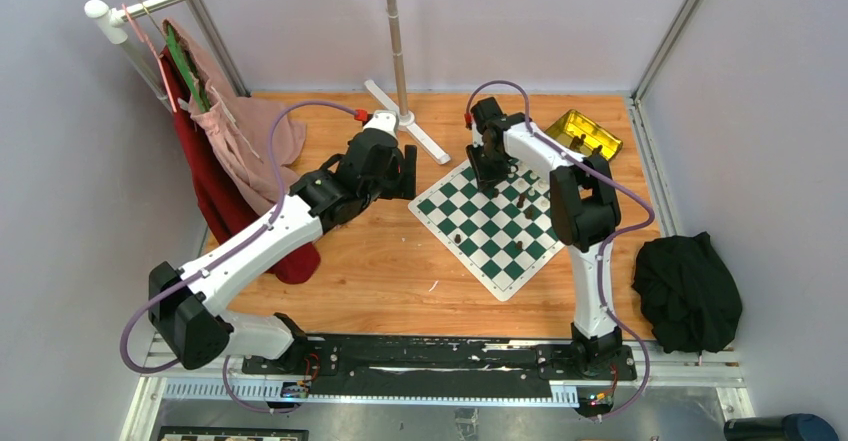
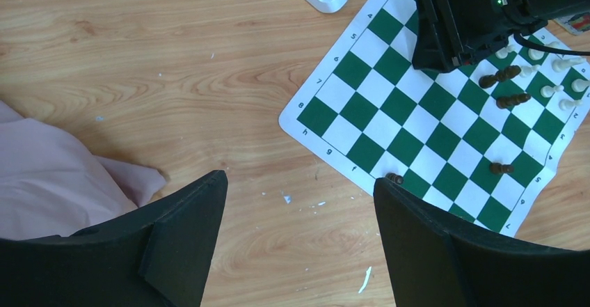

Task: Set up the chess pieces on the board
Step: Pick up the chess piece from the chessboard, then place the chess piece on the chessboard.

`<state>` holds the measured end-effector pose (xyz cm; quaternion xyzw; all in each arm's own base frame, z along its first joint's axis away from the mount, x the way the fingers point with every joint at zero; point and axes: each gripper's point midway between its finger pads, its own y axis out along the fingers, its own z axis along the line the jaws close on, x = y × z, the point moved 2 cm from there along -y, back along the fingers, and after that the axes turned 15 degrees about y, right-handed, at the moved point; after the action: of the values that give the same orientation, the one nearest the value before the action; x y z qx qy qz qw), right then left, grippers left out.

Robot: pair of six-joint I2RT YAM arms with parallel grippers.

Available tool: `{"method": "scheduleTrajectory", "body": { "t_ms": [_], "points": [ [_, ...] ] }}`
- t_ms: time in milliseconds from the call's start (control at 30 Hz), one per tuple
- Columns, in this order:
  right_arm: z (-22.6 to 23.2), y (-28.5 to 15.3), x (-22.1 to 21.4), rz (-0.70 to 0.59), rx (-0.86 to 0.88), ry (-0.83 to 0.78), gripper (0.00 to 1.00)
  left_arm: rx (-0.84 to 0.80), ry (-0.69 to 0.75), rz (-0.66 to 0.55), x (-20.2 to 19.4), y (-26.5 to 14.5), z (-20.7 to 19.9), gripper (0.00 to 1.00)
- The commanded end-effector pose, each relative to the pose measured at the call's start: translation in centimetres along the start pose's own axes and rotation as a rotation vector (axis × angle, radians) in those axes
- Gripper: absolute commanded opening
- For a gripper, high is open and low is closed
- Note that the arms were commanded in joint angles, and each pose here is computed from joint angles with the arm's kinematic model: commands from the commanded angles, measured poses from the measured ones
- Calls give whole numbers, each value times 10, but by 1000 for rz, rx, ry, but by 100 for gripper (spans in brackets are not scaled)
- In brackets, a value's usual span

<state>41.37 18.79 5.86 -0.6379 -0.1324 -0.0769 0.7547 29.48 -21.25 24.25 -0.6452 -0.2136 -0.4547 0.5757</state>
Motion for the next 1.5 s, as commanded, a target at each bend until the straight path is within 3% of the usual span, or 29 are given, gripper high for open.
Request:
{"method": "scheduleTrajectory", "body": {
  "t_ms": [0, 333, 467, 667, 1067, 1467],
  "points": [
    [-3, 4, 6, 5, -1, 13, 35, -23, 28, 0, 2, 0, -6, 82],
    [-9, 2, 15, -12, -28, 9, 32, -26, 38, -5, 6, 2, -8, 82],
    [-11, 3, 14, -3, -36, 6, 24, -28, 37, -7, 7, 3, -8, 83],
    [-17, -1, 12, -1, -54, 3, 0, -25, 27, -5, 6, 3, -8, 82],
    [-4, -38, 19, -80, -46, -66, 0, 3, -3, -34, 8, -5, -1, 82],
    [47, -52, 6, -89, 18, -160, 0, 33, -36, -55, 3, -18, 10, 82]
  ]
}}
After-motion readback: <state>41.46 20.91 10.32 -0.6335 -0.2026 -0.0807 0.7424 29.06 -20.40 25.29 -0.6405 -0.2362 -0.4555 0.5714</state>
